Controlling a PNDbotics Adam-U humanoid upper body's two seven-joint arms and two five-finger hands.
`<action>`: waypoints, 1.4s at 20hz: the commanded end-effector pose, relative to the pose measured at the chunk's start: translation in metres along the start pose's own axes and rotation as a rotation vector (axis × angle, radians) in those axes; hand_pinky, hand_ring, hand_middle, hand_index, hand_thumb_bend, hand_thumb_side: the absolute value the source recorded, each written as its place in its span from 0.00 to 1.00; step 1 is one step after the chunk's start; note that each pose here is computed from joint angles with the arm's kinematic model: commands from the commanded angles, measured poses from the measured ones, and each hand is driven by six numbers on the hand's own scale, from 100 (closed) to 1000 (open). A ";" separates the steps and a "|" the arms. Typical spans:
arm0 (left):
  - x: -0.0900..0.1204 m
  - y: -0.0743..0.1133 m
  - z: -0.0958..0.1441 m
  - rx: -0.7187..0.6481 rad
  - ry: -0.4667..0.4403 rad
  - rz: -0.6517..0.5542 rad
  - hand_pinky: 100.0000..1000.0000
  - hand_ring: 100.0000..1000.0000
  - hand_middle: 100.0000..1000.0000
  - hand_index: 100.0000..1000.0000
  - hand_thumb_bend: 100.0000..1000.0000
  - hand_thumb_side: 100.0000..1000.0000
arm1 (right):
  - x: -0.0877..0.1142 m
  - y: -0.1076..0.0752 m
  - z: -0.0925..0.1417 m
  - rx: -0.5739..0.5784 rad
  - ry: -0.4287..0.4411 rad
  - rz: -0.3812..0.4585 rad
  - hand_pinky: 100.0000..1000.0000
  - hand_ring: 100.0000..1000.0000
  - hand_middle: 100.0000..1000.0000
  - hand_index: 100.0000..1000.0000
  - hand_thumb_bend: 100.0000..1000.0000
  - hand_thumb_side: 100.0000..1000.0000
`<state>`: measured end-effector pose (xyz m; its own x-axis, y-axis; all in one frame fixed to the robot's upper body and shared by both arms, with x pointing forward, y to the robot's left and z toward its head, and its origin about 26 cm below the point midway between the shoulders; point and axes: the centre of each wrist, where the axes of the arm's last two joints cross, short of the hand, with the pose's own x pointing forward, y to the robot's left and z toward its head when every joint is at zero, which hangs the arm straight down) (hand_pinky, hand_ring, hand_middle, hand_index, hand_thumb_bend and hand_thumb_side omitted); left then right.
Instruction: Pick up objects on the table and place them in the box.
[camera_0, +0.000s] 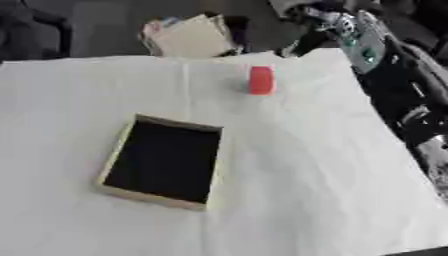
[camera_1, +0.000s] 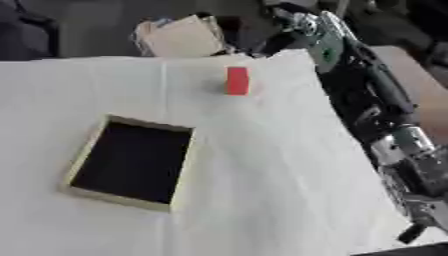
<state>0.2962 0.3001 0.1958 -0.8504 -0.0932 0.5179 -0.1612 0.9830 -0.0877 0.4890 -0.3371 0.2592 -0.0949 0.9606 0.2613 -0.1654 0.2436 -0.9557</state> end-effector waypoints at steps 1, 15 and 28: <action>0.006 0.002 -0.007 -0.019 -0.029 -0.015 0.78 0.58 0.60 0.78 0.17 0.38 | 0.011 -0.014 0.000 -0.006 -0.006 0.053 0.84 0.93 0.95 1.00 0.37 0.23; 0.006 0.001 -0.007 -0.018 -0.030 -0.010 0.78 0.58 0.60 0.78 0.17 0.38 | 0.014 0.017 -0.014 0.111 0.037 0.084 0.87 0.95 0.97 1.00 0.36 0.21; 0.006 -0.001 -0.010 -0.017 -0.044 0.003 0.78 0.58 0.60 0.78 0.17 0.38 | -0.010 0.034 -0.017 0.055 0.151 0.045 0.85 0.94 0.98 1.00 0.35 0.19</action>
<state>0.2973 0.2989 0.1985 -0.8552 -0.0890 0.5105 -0.1548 0.9841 -0.0877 0.5007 -0.3291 0.2053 0.0323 0.9797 0.1977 -0.2658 0.1991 -0.9432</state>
